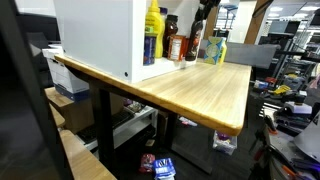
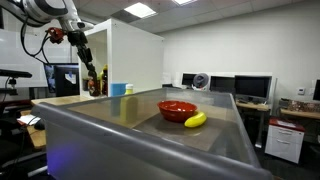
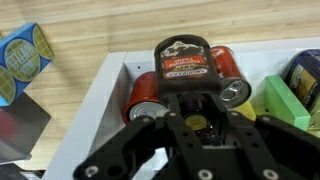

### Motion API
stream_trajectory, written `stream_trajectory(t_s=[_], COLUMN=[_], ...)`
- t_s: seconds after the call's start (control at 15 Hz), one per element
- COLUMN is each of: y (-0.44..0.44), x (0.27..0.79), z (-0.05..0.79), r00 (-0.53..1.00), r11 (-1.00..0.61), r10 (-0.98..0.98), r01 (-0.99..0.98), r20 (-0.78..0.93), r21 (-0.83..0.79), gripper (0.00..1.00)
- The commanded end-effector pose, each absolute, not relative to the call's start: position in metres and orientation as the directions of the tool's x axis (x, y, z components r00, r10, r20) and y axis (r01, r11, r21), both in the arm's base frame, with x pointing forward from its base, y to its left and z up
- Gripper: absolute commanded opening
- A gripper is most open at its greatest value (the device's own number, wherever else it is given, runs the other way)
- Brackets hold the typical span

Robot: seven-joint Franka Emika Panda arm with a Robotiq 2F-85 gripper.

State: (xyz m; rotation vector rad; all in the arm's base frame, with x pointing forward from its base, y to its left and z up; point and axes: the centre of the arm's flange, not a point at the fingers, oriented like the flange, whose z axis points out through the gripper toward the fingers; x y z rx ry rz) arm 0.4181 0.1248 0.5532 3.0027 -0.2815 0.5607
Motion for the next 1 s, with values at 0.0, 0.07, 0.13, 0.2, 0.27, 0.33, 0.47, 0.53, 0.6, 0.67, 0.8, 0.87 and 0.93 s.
stream_trajectory(t_s=[0.0,0.07,0.13,0.2,0.27,0.33,0.47,0.53,0.6,0.67,0.8,0.87,0.93], y=[0.12,0.118,0.116,0.115,0.114,0.112,0.111,0.11,0.11,0.11,0.11,0.11,0.111], x=[0.434,0.435,0.436,0.437,0.439,0.441,0.445,0.448,0.451,0.452,0.455,0.457,0.458], z=[0.562,0.562,0.562,0.562,0.562,0.561,0.561,0.561,0.56,0.56,0.56,0.559,0.559], r00=[0.905,0.904,0.903,0.902,0.901,0.9,0.897,0.895,0.894,0.893,0.891,0.89,0.888], r11=[-0.98,-0.979,-0.978,-0.977,-0.977,-0.976,-0.974,-0.974,-0.973,-0.973,-0.972,-0.972,-0.971], r10=[-0.167,-0.173,-0.177,-0.182,-0.186,-0.192,-0.201,-0.204,-0.208,-0.21,-0.214,-0.216,-0.221], r01=[-0.197,-0.202,-0.206,-0.21,-0.213,-0.217,-0.225,-0.228,-0.23,-0.231,-0.234,-0.235,-0.238], r20=[0.39,0.391,0.392,0.392,0.391,0.391,0.394,0.396,0.397,0.398,0.401,0.402,0.402], r21=[0.037,0.034,0.032,0.029,0.026,0.022,0.016,0.013,0.008,0.006,0.0,-0.002,-0.006], gripper=[0.08,0.08,0.08,0.08,0.08,0.08,0.08,0.08,0.08,0.08,0.08,0.08,0.08])
